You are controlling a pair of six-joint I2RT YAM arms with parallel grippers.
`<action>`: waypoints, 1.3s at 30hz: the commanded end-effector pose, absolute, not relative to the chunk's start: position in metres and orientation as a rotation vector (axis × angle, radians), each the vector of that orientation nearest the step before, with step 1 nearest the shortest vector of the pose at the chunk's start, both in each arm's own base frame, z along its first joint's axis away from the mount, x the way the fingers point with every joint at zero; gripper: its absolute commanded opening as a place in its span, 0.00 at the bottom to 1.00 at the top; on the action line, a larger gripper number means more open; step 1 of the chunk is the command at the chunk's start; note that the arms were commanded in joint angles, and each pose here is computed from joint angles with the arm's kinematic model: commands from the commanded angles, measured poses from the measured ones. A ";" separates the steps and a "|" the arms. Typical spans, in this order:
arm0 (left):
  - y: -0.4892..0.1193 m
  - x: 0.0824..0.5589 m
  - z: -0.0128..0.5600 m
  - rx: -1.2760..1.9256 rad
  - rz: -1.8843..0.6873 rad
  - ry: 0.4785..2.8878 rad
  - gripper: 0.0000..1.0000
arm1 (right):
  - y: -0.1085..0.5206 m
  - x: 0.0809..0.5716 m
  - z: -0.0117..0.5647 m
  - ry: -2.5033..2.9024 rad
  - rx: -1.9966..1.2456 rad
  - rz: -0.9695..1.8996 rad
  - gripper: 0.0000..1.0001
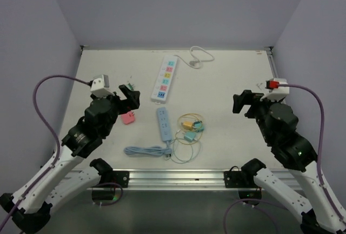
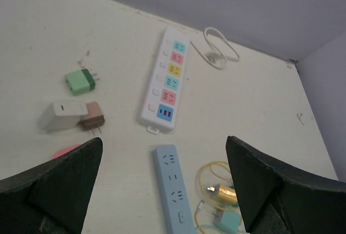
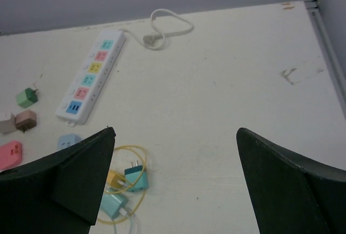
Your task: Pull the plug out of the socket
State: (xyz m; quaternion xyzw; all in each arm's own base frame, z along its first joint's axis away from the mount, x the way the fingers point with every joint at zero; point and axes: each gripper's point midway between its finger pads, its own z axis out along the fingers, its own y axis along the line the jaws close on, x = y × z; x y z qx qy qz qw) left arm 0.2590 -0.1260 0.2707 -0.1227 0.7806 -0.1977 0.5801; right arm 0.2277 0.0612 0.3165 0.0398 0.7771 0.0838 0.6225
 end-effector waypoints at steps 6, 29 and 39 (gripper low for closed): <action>-0.015 0.214 0.340 -0.414 -0.131 1.575 1.00 | -0.015 0.195 0.344 1.613 0.211 -0.089 0.99; 0.057 0.172 0.286 -0.658 0.010 1.387 1.00 | -0.012 0.188 0.304 1.491 0.154 -0.037 0.99; 0.061 0.168 0.290 -0.674 -0.023 1.342 1.00 | -0.006 0.193 0.302 1.511 0.129 -0.027 0.99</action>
